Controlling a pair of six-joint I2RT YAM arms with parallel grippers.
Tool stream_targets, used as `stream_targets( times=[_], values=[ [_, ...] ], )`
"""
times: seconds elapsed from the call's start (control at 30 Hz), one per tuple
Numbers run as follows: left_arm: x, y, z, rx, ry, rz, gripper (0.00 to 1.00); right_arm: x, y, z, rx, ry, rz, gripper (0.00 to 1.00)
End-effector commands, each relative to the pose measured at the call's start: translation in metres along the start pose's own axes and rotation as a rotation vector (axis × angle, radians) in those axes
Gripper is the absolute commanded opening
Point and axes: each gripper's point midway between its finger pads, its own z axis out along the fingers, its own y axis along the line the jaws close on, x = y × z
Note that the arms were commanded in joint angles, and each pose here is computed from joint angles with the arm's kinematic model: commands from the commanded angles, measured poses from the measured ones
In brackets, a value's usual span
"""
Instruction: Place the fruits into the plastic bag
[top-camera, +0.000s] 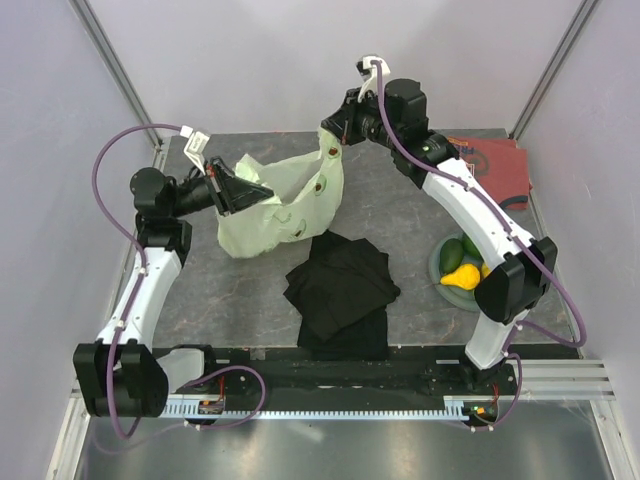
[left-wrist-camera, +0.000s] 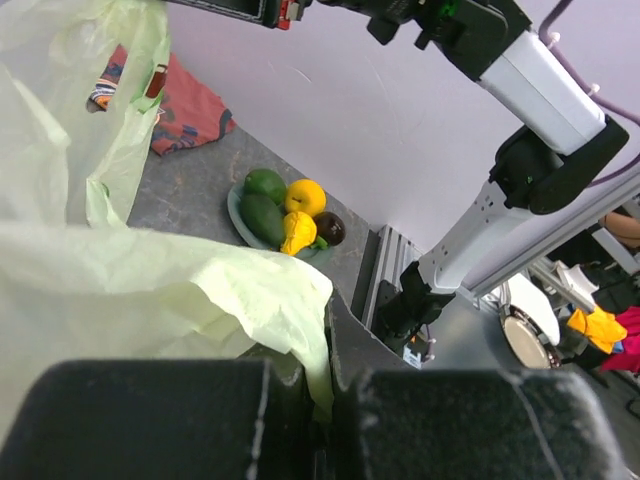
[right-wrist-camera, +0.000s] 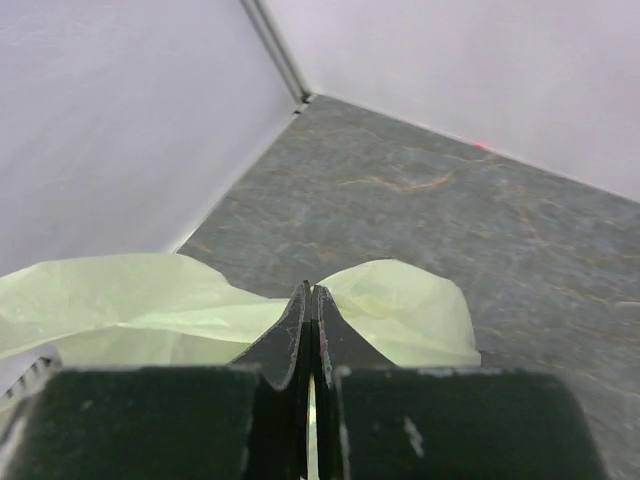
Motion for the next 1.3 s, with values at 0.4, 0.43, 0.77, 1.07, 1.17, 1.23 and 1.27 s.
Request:
stream_targets(
  times=[0.4, 0.43, 0.77, 1.07, 1.17, 1.23, 1.27],
  values=[
    [-0.001, 0.028, 0.006, -0.022, -0.031, -0.095, 0.02, -0.137, -0.033, -0.033, 0.112, -0.242, -0.136, 0.0],
    [0.002, 0.031, 0.006, -0.029, -0.029, -0.102, 0.01, -0.134, -0.035, -0.032, 0.115, -0.234, -0.135, 0.0],
    [0.018, 0.043, 0.003, -0.071, 0.002, -0.146, 0.02, -0.049, -0.08, -0.024, 0.216, -0.058, -0.085, 0.11],
    [0.02, 0.036, 0.001, -0.059, 0.006, -0.13, 0.02, -0.072, -0.041, -0.071, 0.153, -0.126, -0.118, 0.73],
    [0.021, 0.035, 0.001, -0.058, 0.009, -0.131, 0.02, -0.076, -0.028, -0.093, 0.145, -0.156, -0.127, 0.83],
    [0.022, 0.034, 0.0, -0.057, 0.008, -0.13, 0.02, -0.077, -0.022, -0.115, 0.161, -0.185, -0.132, 0.88],
    [0.022, 0.034, 0.0, -0.057, 0.008, -0.124, 0.02, -0.077, -0.02, -0.122, 0.168, -0.195, -0.128, 0.89]
  ],
)
